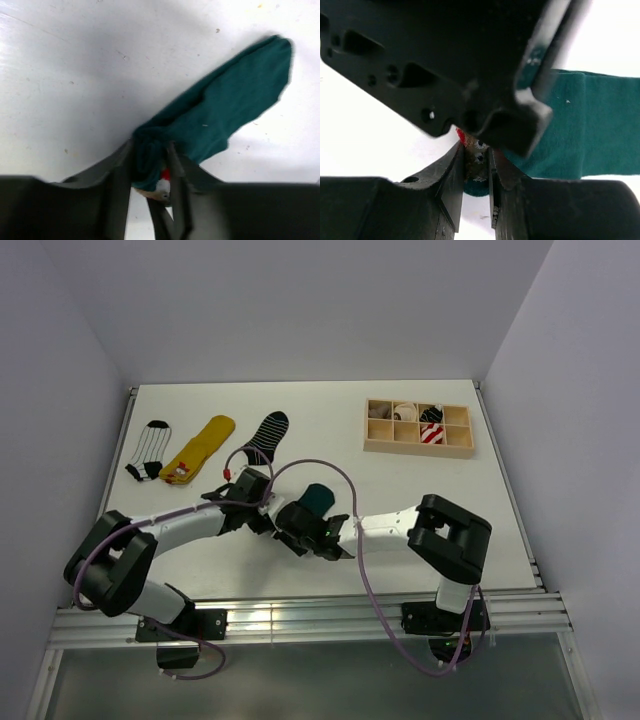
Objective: Roll the socks
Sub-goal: Roll the sock at the center of the board.
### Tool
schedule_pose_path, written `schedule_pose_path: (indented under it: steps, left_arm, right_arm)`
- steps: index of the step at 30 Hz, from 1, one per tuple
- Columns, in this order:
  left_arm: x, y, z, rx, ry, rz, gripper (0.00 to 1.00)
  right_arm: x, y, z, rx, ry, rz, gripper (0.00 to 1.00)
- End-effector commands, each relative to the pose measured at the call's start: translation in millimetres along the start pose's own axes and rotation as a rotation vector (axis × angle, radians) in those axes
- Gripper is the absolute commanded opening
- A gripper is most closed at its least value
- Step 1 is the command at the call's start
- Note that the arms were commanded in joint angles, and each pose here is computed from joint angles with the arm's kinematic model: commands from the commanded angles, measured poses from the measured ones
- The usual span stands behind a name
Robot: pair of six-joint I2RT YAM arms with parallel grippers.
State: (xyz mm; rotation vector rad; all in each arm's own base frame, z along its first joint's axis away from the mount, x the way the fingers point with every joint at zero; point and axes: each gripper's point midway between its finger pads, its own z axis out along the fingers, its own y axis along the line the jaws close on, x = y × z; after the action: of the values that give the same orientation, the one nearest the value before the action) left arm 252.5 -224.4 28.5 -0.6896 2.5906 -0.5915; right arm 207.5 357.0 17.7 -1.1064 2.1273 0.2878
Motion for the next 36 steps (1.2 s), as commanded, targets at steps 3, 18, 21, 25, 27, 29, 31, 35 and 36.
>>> schedule_pose_path:
  steps: [3,18,21,25,27,29,31,35,36]
  left_arm:
    - [-25,-15,-27,0.096,-0.114,-0.012,0.49]
    - [-27,1,-41,0.208,-0.137,-0.132,0.73]
    - [-17,4,-35,0.219,-0.112,-0.141,0.72]
    - [-11,8,-30,0.229,-0.103,-0.153,0.69]
    - [-9,9,-26,0.223,-0.092,-0.151,0.68]
    - [-7,9,-22,0.217,-0.087,-0.152,0.67]
    - [-5,11,-17,0.207,-0.079,-0.152,0.65]
    - [3,15,-8,0.182,-0.046,-0.157,0.63]
    - [5,16,-6,0.178,-0.041,-0.159,0.60]
  right_arm:
    - [0,16,-6,-0.264,0.056,0.139,0.00]
    - [-1,17,-13,-0.920,0.217,0.689,0.00]
    - [5,9,-2,-0.899,0.244,0.733,0.00]
    - [17,8,5,-0.926,0.307,0.814,0.00]
    - [19,5,7,-0.924,0.317,0.850,0.00]
    - [21,4,10,-0.927,0.332,0.867,0.00]
    - [25,4,12,-0.930,0.350,0.881,0.00]
    - [26,0,17,-0.906,0.348,0.887,0.00]
    - [25,-1,17,-0.901,0.349,0.885,0.00]
